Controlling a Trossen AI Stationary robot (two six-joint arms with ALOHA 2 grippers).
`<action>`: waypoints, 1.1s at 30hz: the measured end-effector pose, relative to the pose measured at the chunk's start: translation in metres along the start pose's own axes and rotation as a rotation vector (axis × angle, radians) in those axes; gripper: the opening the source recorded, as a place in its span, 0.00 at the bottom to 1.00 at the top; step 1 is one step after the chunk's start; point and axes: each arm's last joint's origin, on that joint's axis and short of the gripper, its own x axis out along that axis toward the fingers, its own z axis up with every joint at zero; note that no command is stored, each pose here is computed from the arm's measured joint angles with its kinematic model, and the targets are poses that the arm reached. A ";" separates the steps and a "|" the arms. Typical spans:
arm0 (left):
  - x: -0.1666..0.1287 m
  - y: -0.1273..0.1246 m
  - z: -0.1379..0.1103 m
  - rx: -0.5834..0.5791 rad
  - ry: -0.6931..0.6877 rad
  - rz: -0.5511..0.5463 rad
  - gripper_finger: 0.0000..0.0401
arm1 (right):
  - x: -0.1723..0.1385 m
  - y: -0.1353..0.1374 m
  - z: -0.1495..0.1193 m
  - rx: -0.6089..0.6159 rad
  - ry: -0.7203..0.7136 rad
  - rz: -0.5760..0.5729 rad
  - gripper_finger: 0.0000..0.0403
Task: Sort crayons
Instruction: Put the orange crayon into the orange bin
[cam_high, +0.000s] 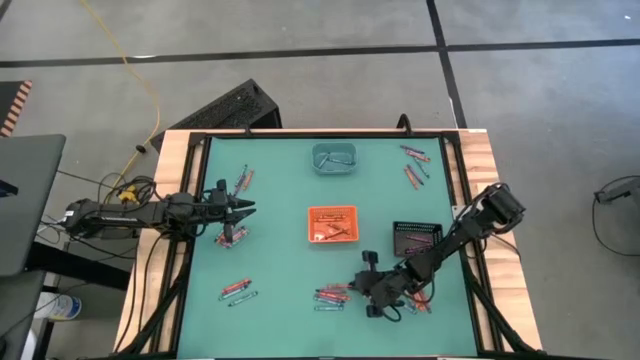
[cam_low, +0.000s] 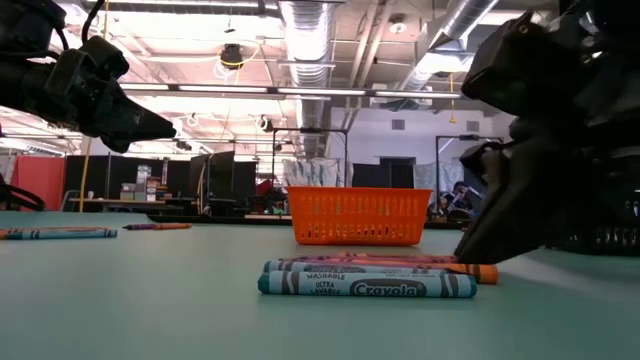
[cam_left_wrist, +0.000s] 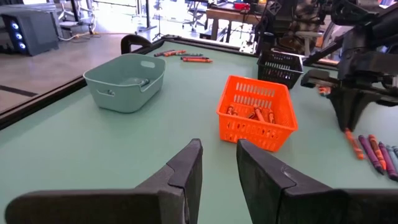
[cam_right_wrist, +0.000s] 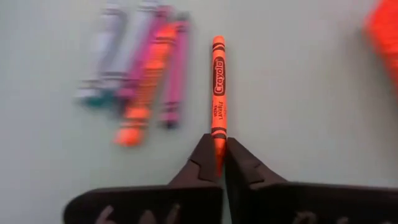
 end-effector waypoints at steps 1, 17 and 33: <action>0.000 0.000 0.000 0.000 0.000 0.000 0.22 | 0.001 -0.002 0.001 -0.009 -0.006 -0.027 0.02; 0.000 0.000 0.000 0.000 0.000 0.000 0.22 | -0.050 -0.059 0.065 -0.233 -0.207 -0.183 0.01; 0.000 0.000 0.000 0.000 0.000 0.000 0.22 | -0.011 -0.132 0.057 -0.232 -0.021 -0.227 0.01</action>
